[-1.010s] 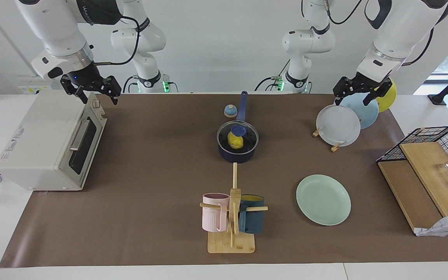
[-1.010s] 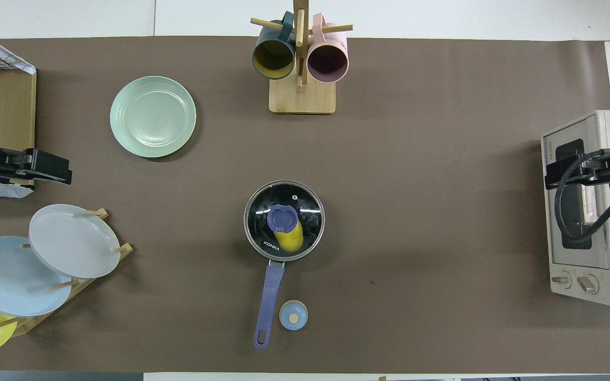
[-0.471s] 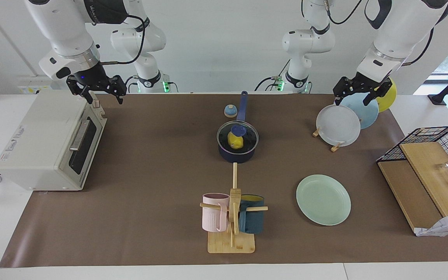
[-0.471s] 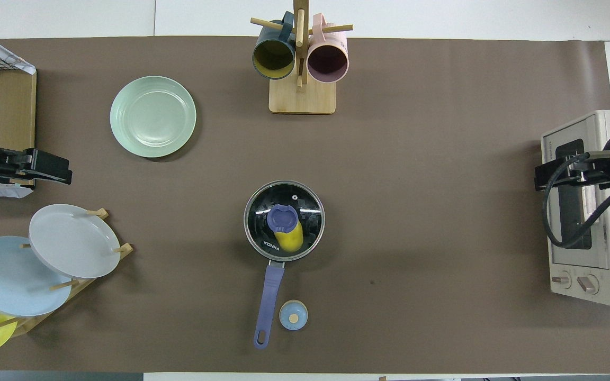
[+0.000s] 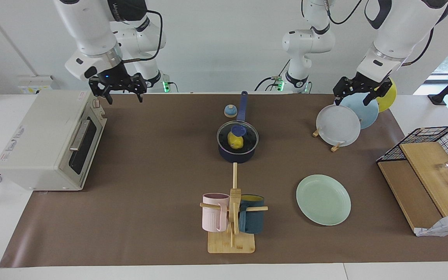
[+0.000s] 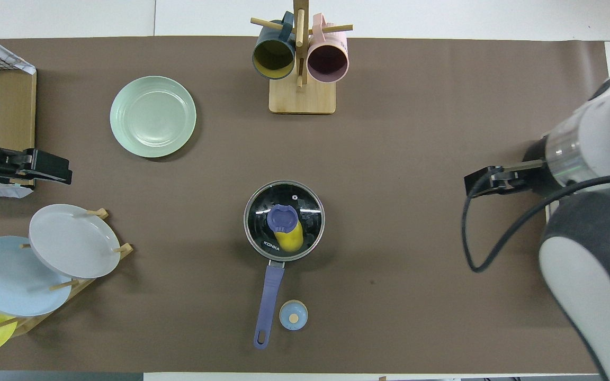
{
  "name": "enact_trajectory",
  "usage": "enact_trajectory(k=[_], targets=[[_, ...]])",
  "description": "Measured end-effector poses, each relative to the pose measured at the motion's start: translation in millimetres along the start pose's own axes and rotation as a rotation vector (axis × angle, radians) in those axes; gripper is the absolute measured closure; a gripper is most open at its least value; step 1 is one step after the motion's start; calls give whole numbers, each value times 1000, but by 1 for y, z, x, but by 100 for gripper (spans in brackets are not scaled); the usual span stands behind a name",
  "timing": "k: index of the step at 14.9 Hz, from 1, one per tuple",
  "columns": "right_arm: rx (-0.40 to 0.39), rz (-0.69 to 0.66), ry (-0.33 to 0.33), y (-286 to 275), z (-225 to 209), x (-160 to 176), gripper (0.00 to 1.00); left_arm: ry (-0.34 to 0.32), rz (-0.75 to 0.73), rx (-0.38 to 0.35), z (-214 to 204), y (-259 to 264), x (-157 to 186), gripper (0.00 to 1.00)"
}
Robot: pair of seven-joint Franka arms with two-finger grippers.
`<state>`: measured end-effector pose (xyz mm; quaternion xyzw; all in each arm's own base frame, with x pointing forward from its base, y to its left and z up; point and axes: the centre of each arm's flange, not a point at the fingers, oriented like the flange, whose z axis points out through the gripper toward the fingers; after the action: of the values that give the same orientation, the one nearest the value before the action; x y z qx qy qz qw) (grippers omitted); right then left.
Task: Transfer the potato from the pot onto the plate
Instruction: 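Reach the right gripper over the saucepan to the lid knob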
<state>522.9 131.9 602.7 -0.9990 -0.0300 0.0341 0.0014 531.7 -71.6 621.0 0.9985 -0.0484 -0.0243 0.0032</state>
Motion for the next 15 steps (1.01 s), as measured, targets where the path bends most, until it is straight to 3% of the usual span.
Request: enact_trajectory(k=[7,9,15], targets=[[-14,71,4,-183,48,7,0,0,0,0,0,0,0,0],[-1,79,32,-226,63,6,0,0,0,0,0,0,0,0],[24,98,69,-267,102,4,0,0,0,0,0,0,0,0]])
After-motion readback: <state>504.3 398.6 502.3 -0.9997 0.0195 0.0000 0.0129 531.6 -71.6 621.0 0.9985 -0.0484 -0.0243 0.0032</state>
